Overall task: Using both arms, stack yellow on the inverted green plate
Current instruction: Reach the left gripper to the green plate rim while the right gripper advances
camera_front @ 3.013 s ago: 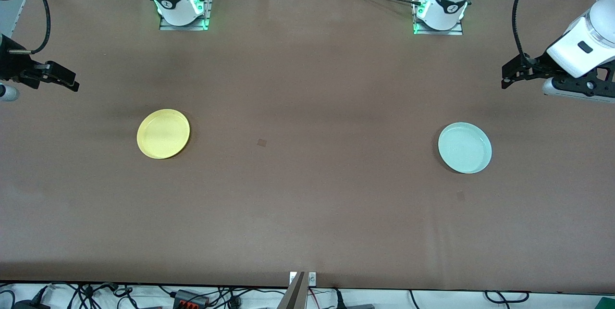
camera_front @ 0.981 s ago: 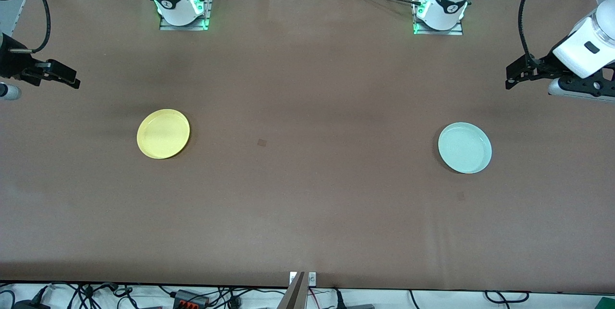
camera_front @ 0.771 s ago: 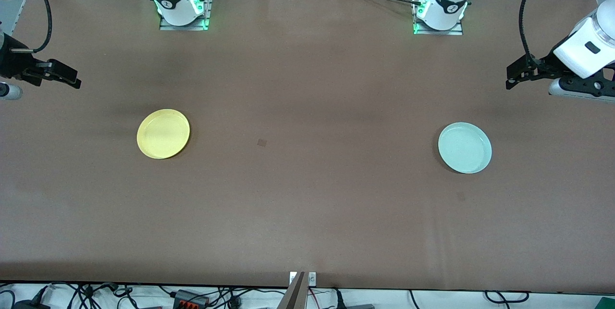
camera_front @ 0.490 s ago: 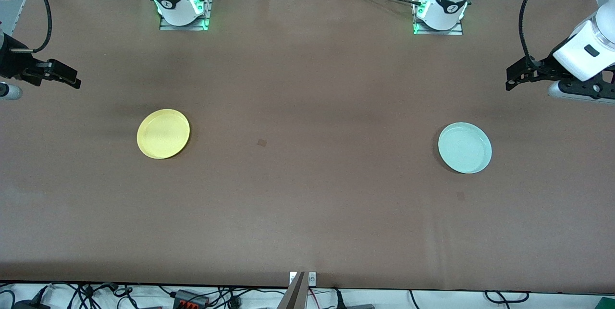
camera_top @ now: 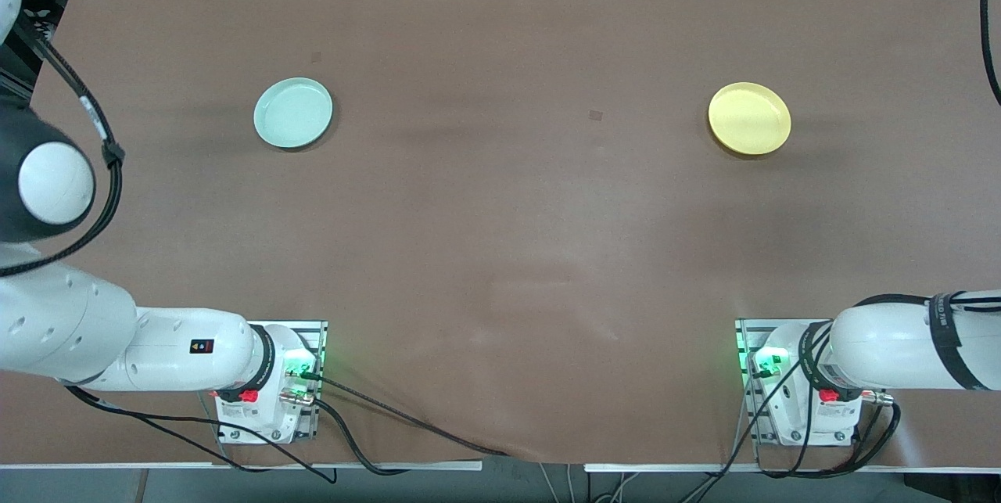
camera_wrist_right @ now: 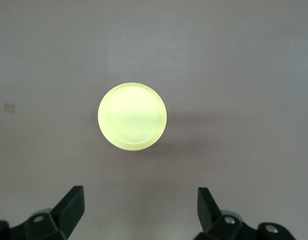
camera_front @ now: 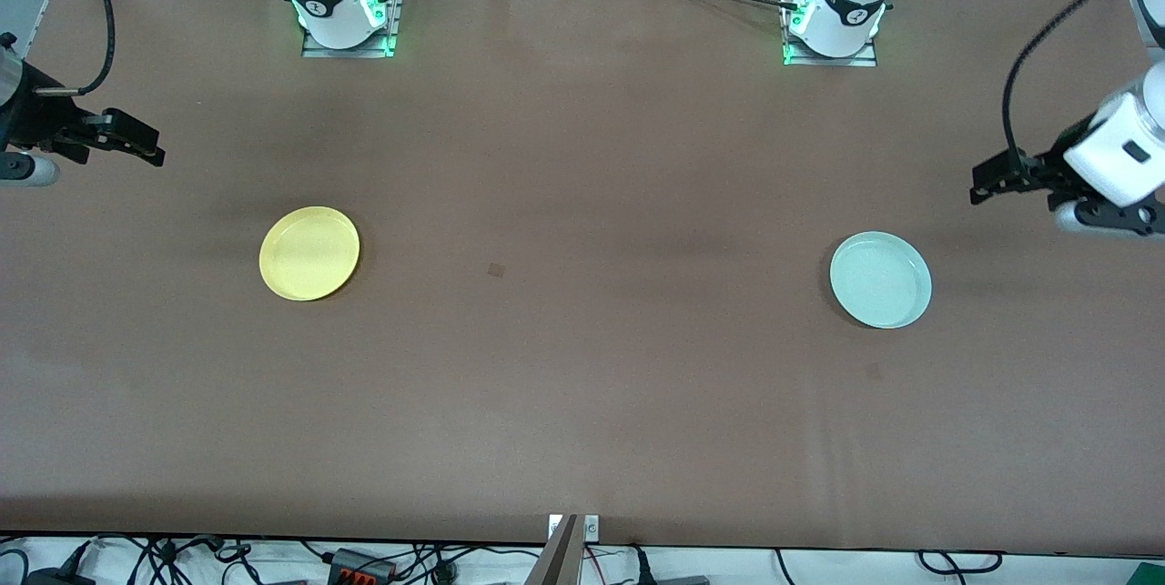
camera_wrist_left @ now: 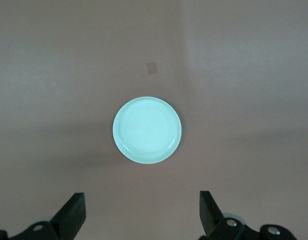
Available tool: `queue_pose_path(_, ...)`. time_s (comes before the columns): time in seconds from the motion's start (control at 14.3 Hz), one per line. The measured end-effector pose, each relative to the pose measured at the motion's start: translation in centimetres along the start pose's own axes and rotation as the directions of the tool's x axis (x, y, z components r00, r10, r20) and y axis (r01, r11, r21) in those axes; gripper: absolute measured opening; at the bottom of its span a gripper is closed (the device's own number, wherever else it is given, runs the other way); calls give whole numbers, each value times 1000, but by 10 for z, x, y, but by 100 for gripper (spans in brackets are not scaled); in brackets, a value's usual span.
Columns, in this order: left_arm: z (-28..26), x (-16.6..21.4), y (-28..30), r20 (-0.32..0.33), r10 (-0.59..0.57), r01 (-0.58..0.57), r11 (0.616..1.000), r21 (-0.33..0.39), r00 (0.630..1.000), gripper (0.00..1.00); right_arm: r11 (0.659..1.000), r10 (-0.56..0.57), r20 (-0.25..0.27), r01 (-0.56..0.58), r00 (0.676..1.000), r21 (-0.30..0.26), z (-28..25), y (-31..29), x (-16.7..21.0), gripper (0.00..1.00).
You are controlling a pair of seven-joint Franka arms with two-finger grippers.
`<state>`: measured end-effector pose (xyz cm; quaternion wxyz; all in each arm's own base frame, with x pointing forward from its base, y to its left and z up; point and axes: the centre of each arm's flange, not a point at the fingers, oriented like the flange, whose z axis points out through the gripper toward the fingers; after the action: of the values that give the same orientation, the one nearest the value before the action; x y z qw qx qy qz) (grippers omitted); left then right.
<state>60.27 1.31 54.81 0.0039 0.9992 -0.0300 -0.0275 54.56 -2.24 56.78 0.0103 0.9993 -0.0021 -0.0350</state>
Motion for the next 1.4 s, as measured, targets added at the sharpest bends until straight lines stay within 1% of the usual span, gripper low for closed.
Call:
queue_pose_path(0.21, 35, 29, -26, 41, -36, 37, 999, -5, 999, 100, 1000, -9, 23, 9, 1000, 0, -1, -5, -3, 100)
queue_pose_path(0.35, 69, 34, -54, 102, -73, 74, 997, -12, 992, 100, 1000, -9, 39, 9, 999, 1, 1, -5, -5, 100)
queue_pose_path(0.56, 139, 38, -85, 210, -103, 111, 993, -27, 972, 100, 1000, -8, 51, 8, 999, 1, 4, -5, -4, 100)
queue_pose_path(0.63, 166, 44, -88, 221, -104, 113, 993, -28, 970, 100, 1000, -9, 56, 8, 998, 1, 6, -5, -3, 100)
queue_pose_path(0.7, 193, 50, -89, 220, -103, 112, 993, -29, 970, 100, 1000, -9, 64, 9, 998, 1, 11, -5, -1, 100)
queue_pose_path(0.84, 243, 56, -87, 184, -95, 102, 994, -28, 978, 100, 1000, -8, 88, 8, 996, 1, 23, -5, 5, 100)
queue_pose_path(1.05, 301, 42, -85, 136, -71, 76, 997, -26, 988, 100, 1000, -1, 131, 1, 991, 1, 48, -1, 16, 100)
queue_pose_path(1.4, 346, 15, -103, 84, -19, 23, 999, -45, 996, 100, 1000, -1, 174, 1, 985, 1, 71, -1, 25, 100)
